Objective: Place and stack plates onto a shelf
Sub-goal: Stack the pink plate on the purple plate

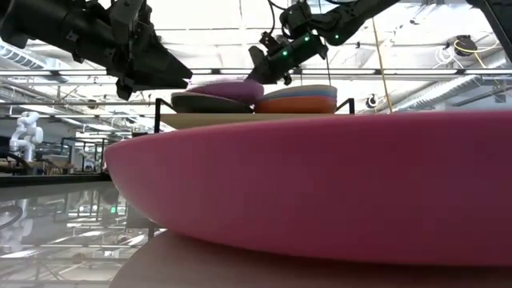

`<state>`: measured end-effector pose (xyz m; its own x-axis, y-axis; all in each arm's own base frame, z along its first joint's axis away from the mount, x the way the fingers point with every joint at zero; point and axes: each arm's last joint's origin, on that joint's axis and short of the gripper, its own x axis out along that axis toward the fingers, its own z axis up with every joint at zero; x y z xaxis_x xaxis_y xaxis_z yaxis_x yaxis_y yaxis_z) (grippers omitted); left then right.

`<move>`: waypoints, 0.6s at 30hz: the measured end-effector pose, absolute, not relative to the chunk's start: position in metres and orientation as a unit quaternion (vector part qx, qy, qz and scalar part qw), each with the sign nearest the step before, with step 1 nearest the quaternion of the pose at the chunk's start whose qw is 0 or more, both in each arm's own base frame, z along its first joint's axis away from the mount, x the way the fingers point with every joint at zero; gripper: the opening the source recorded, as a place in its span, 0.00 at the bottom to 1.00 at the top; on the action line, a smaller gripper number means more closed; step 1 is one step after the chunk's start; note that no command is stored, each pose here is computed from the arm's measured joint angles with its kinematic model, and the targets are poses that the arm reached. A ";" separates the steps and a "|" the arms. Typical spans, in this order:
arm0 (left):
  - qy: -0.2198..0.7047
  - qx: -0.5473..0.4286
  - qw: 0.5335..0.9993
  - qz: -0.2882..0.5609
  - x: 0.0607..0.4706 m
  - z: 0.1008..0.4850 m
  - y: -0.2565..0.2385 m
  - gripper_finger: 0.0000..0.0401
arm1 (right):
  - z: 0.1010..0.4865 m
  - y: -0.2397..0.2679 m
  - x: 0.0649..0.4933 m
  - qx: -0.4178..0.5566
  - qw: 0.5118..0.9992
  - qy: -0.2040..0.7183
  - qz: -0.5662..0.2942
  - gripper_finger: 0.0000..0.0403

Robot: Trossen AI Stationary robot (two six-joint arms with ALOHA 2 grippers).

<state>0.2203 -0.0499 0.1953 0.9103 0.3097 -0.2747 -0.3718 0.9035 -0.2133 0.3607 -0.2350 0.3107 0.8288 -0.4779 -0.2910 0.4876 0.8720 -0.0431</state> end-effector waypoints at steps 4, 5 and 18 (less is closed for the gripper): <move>0.118 -0.129 0.968 0.182 0.221 0.195 -0.048 0.36 | 0.325 -0.229 0.353 0.018 0.958 0.139 -0.249 0.25; 0.117 -0.129 0.967 0.183 0.221 0.195 -0.047 0.36 | 0.331 -0.225 0.351 0.020 0.961 0.132 -0.241 0.27; 0.123 -0.124 0.973 0.153 0.222 0.196 -0.046 0.36 | 0.400 -0.149 0.291 -0.061 0.984 0.138 -0.099 0.29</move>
